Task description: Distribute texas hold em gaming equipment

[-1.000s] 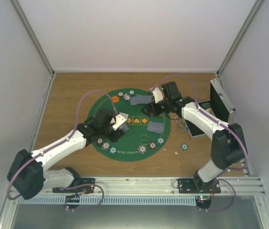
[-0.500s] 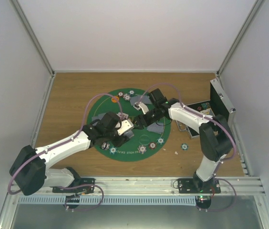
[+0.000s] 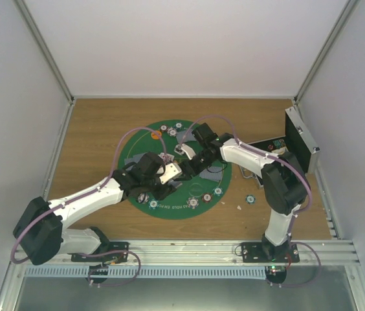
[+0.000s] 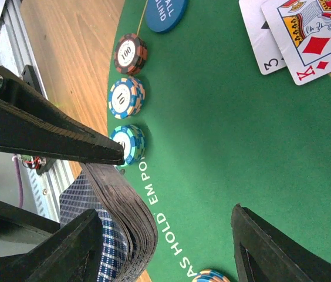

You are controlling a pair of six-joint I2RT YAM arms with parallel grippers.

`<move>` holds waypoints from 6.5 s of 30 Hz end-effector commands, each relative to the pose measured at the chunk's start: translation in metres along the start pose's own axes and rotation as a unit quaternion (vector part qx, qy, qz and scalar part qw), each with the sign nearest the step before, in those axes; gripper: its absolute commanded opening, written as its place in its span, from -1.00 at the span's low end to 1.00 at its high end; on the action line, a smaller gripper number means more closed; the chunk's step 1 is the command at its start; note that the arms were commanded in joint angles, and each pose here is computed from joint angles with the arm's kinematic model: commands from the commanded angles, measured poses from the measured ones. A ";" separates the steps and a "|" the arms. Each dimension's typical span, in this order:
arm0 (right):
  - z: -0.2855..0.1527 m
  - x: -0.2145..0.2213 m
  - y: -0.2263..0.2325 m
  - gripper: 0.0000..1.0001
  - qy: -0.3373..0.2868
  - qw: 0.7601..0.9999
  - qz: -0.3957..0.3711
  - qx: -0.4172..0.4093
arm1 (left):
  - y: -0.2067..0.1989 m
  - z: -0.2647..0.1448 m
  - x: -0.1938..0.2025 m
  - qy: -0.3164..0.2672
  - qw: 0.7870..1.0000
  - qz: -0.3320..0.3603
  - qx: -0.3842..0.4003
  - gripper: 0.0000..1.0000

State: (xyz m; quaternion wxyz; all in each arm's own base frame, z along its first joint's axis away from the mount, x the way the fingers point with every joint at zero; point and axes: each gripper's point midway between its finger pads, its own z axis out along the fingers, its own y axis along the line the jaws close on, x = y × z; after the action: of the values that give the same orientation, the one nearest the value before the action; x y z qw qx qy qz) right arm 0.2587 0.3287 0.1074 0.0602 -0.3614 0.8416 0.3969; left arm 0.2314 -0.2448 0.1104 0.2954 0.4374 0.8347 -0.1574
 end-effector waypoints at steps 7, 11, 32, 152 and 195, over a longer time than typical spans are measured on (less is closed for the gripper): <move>0.000 0.003 -0.009 0.14 0.010 0.999 -0.015 0.041 | -0.002 0.000 -0.016 -0.029 1.000 0.011 0.003 0.11; -0.005 0.005 -0.015 0.10 0.011 0.998 -0.016 0.065 | -0.002 0.000 -0.016 -0.029 1.000 0.012 0.002 0.11; -0.025 0.004 0.009 -0.99 -0.008 1.000 -0.026 -0.001 | 0.000 0.001 -0.015 -0.026 1.000 0.011 -0.001 0.11; -0.063 -0.011 -0.211 0.77 -0.027 0.920 0.114 0.375 | 0.178 -0.045 0.055 0.005 0.940 -0.237 -0.246 0.10; -0.076 0.002 -0.203 0.10 -0.006 0.899 0.109 0.425 | 0.180 -0.057 0.052 -0.011 0.933 -0.247 -0.259 0.10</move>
State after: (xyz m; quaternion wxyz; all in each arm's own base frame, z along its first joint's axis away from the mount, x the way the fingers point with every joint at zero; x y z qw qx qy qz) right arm 0.4087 0.1925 0.0218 0.1777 -0.1970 0.9637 0.0293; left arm 0.3286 -0.0846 0.1058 0.3260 0.1434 0.9344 -0.0087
